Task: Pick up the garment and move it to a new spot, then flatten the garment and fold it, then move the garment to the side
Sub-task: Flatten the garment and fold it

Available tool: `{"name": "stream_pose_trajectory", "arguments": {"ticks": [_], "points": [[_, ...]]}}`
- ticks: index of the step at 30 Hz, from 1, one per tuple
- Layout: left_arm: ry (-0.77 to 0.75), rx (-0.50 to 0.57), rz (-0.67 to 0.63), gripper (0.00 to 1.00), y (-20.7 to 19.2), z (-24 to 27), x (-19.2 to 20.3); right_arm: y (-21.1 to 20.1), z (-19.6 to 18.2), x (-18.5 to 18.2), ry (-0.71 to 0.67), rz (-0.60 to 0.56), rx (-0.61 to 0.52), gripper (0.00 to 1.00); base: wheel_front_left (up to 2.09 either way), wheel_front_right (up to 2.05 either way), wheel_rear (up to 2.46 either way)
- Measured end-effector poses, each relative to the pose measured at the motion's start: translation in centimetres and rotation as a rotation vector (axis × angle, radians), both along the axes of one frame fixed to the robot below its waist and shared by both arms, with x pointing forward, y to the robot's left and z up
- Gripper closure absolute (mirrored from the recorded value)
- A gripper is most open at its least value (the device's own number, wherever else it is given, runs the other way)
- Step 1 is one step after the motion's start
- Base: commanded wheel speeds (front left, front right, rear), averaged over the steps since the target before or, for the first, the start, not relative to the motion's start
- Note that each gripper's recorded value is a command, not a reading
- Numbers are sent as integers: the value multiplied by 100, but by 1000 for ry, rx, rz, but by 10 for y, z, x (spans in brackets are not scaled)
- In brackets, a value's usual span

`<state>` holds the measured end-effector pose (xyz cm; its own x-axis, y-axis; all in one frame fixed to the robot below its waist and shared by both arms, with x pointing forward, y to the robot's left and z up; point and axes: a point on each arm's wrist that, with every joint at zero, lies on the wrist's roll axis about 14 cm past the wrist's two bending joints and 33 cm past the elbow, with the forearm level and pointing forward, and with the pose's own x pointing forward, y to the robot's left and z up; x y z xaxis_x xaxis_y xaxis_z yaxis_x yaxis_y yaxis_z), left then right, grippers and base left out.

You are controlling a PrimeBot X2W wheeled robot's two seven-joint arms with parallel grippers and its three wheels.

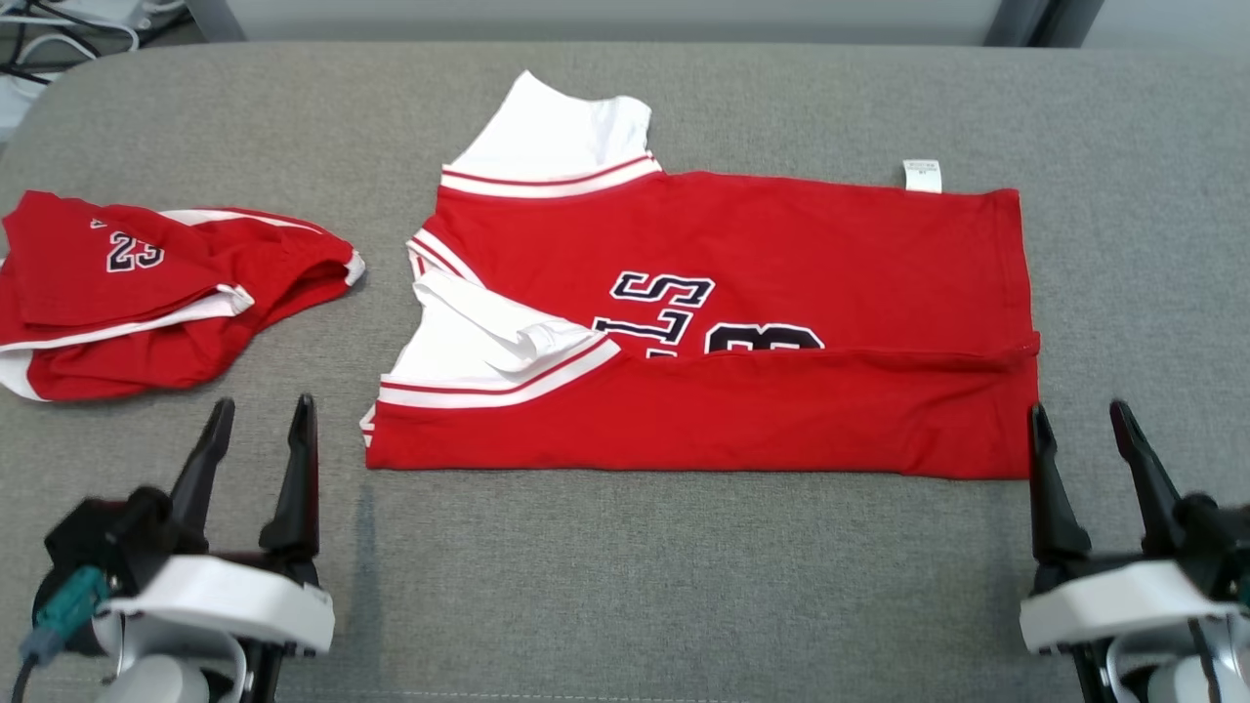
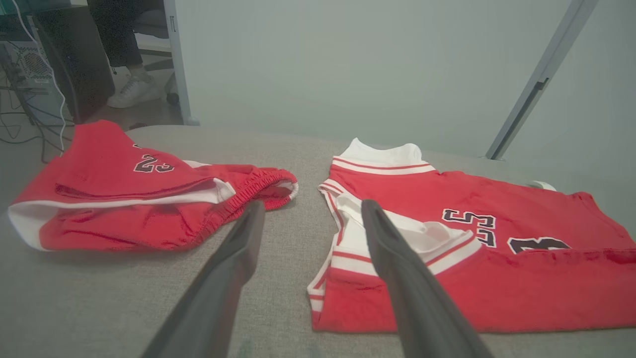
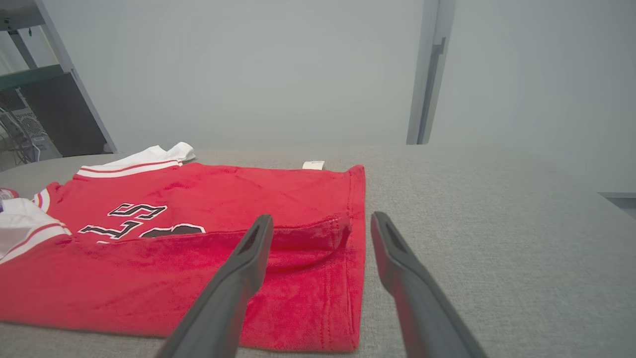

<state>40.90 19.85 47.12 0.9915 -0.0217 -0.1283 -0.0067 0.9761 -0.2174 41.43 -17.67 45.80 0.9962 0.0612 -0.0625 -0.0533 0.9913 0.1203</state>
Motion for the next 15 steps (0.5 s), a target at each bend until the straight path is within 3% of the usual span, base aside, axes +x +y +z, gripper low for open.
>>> {"name": "stream_pose_trajectory", "arguments": {"ticks": [7, 15], "points": [[19, -1, 24, 0, -1, 4, -35, -9, -10, -36, 40, -23, -23, 0, 0, 0, 0], [46, -9, -6, 0, -11, 2, -42, -14, -12, -56, 50, -48, 4, 0, 0, 0, 0]]}}
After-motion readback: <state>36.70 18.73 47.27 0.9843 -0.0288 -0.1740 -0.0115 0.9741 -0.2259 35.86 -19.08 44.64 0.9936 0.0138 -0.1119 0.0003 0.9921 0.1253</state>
